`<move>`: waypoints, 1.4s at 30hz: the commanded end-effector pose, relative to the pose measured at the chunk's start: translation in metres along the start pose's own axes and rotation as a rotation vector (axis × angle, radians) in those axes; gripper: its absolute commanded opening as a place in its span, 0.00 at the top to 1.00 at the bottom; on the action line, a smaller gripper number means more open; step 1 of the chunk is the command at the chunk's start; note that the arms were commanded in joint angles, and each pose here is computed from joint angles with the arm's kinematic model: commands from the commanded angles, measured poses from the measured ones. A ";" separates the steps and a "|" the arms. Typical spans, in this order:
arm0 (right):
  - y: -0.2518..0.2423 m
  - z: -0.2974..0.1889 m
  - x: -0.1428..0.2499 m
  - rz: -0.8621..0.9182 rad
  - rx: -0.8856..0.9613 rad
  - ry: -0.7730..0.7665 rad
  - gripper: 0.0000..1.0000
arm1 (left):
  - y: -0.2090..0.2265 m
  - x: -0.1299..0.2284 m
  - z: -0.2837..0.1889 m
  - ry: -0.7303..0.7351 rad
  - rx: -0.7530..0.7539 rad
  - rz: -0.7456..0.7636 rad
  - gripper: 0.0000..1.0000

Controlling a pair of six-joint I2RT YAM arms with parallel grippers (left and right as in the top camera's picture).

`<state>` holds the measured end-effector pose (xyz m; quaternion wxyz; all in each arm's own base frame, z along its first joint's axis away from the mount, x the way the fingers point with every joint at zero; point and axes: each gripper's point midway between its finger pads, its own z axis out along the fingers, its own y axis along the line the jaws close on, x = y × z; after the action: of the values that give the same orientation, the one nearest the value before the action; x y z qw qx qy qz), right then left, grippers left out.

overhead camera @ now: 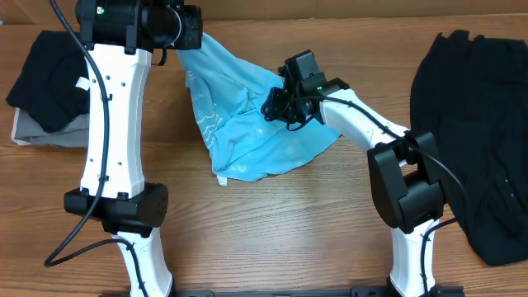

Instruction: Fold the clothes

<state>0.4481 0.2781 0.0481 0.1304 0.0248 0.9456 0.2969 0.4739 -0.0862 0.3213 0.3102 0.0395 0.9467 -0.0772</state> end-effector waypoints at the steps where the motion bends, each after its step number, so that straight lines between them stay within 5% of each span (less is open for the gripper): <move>1: -0.004 0.002 0.000 0.012 0.007 -0.001 0.93 | -0.002 -0.005 -0.005 -0.027 -0.006 0.027 0.96; 9: -0.028 -0.050 -0.026 0.040 0.049 -0.044 0.96 | 0.011 -0.014 -0.006 -0.058 -0.044 0.015 0.96; 22: -0.036 -0.321 -0.056 -0.046 0.115 -0.414 0.96 | 0.016 -0.040 -0.041 -0.194 -0.045 0.008 0.96; 30: -0.008 -0.446 -0.013 -0.119 0.159 -0.632 0.96 | -0.006 -0.053 -0.124 -0.375 0.037 0.035 0.96; 42: 0.028 -0.603 0.102 -0.096 0.412 -0.992 0.96 | -0.034 -0.013 -0.271 -0.596 0.143 0.088 0.96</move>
<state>0.2227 0.0114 0.4912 0.5177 0.0931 0.8382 0.1439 0.3502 -0.0896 0.5225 0.5344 0.0834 0.8254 -0.1619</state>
